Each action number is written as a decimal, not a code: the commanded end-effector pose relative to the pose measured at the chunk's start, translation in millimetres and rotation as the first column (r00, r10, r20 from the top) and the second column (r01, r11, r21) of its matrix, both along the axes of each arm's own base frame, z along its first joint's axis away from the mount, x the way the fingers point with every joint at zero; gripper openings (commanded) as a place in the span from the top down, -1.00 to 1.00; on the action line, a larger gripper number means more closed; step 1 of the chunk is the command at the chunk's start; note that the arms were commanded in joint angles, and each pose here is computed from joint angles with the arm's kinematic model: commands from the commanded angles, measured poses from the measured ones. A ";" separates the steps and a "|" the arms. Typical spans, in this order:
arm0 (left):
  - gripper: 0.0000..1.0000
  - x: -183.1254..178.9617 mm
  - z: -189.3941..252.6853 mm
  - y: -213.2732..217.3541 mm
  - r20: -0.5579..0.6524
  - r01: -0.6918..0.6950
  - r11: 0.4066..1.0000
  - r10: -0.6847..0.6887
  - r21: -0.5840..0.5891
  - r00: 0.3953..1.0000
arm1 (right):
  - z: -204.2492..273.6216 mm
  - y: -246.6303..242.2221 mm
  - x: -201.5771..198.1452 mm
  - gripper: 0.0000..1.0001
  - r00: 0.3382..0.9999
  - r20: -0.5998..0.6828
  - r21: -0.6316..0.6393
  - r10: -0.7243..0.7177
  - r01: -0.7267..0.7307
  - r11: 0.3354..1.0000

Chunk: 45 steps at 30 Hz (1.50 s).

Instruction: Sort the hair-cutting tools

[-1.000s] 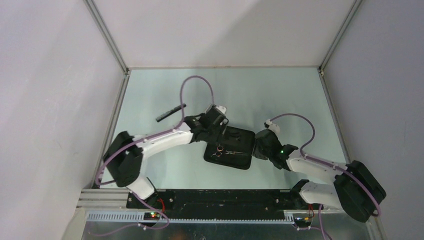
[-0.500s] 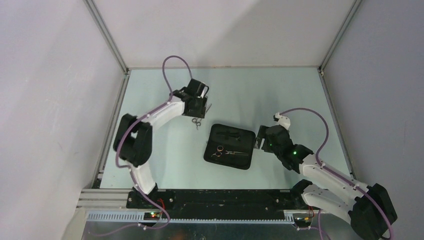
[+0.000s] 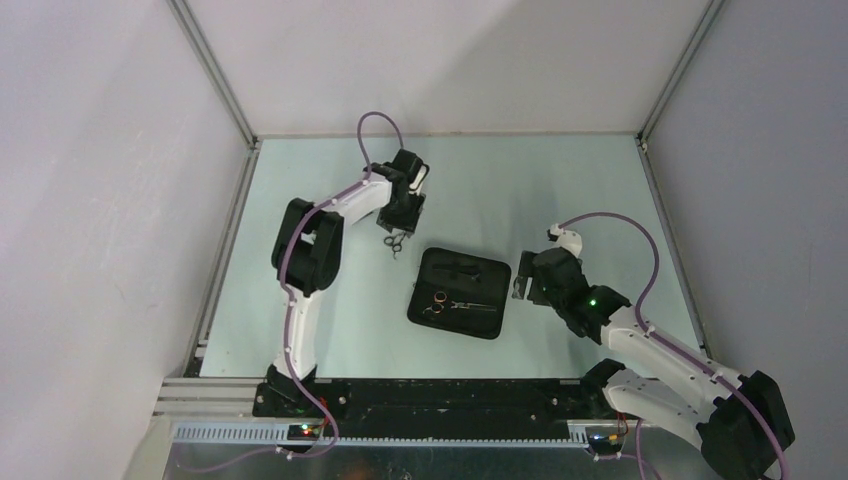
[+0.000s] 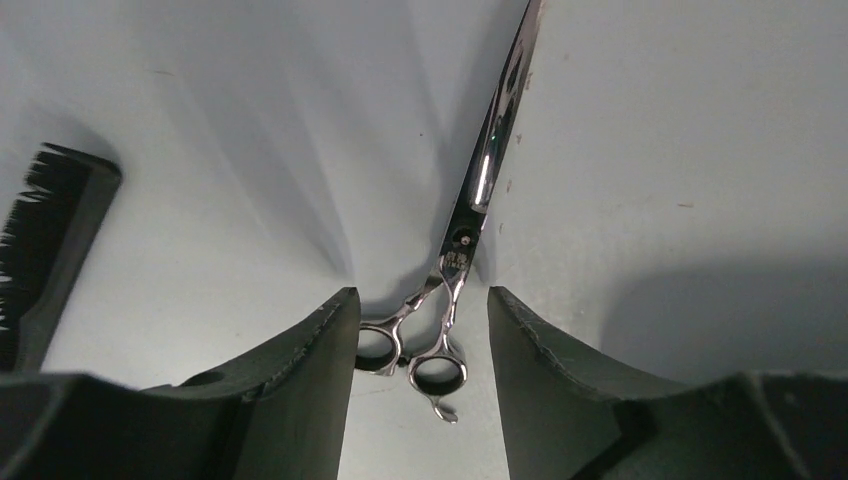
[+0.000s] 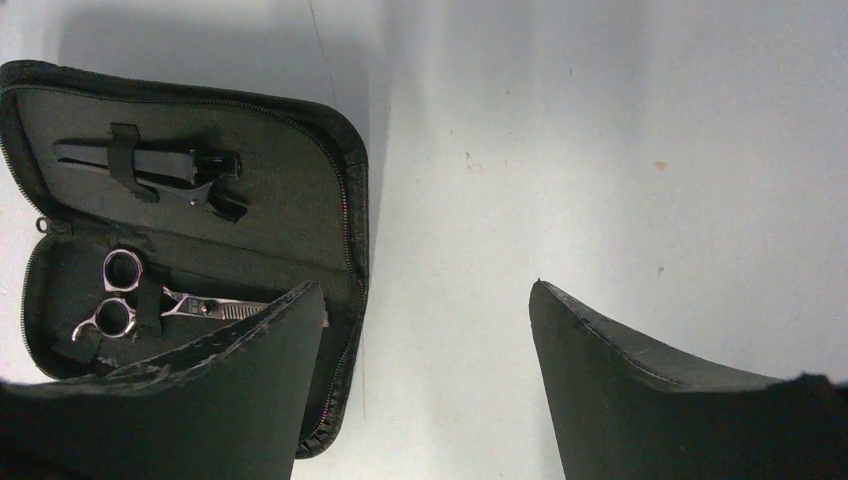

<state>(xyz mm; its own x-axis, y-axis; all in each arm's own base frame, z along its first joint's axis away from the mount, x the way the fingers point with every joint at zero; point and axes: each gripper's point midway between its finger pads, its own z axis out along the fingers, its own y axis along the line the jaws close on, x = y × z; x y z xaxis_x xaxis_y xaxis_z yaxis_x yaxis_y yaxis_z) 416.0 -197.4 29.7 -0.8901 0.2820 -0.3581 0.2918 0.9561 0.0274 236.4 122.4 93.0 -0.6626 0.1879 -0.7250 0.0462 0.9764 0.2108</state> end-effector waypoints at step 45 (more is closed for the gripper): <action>0.06 -202.9 24.4 13.3 -0.053 -0.538 0.771 0.555 -0.339 0.830 | -12.4 116.3 -62.6 -0.22 0.794 -0.106 0.076 0.598 -0.593 0.801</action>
